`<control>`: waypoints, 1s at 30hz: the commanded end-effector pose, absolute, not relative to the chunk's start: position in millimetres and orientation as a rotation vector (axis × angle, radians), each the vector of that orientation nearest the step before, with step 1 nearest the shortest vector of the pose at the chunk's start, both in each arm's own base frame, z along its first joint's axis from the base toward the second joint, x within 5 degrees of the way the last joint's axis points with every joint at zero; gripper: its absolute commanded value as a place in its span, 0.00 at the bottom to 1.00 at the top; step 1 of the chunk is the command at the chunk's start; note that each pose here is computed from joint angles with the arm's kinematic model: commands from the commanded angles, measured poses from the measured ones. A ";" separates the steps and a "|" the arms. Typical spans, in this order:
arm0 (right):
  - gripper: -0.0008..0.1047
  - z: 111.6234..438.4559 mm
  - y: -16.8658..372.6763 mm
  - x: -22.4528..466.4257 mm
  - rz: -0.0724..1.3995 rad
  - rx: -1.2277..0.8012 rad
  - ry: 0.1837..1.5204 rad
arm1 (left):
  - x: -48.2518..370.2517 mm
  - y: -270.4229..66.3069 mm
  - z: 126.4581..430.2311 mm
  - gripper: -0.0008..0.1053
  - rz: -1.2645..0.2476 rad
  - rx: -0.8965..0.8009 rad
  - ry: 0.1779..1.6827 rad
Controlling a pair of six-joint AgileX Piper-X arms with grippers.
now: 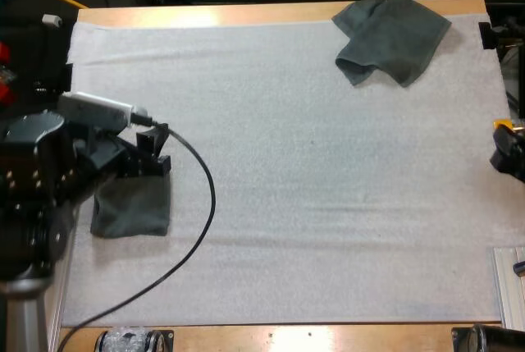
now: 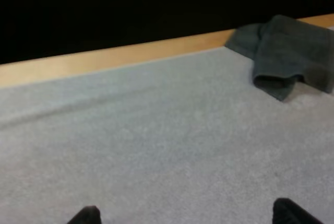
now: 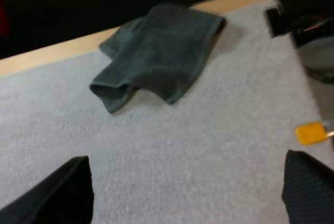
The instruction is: Pick towel from pile, fold and stack
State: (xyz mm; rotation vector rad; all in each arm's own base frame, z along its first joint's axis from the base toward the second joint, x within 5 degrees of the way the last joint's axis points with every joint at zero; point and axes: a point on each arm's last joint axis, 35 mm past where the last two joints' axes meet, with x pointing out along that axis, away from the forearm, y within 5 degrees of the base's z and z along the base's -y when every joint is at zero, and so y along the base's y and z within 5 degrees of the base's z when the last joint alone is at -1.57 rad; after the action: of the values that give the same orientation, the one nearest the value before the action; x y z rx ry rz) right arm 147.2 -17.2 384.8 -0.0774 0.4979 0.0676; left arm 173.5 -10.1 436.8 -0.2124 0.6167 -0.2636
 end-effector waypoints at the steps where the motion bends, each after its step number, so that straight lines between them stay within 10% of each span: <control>1: 0.69 391.6 -15.1 137.3 0.061 -0.124 0.476 | 166.8 -10.1 442.8 0.60 -0.249 -0.195 0.584; 30: 0.60 387.3 5.6 -16.9 0.033 -0.196 0.293 | -38.8 -7.4 372.0 0.60 -0.204 -0.077 0.284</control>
State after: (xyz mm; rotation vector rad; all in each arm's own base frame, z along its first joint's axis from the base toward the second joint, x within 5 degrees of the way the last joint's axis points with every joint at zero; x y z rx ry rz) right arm -15.9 5.5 386.7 -0.1877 0.2942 0.0327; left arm -39.0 -7.8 372.7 -0.0801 0.2803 -0.2031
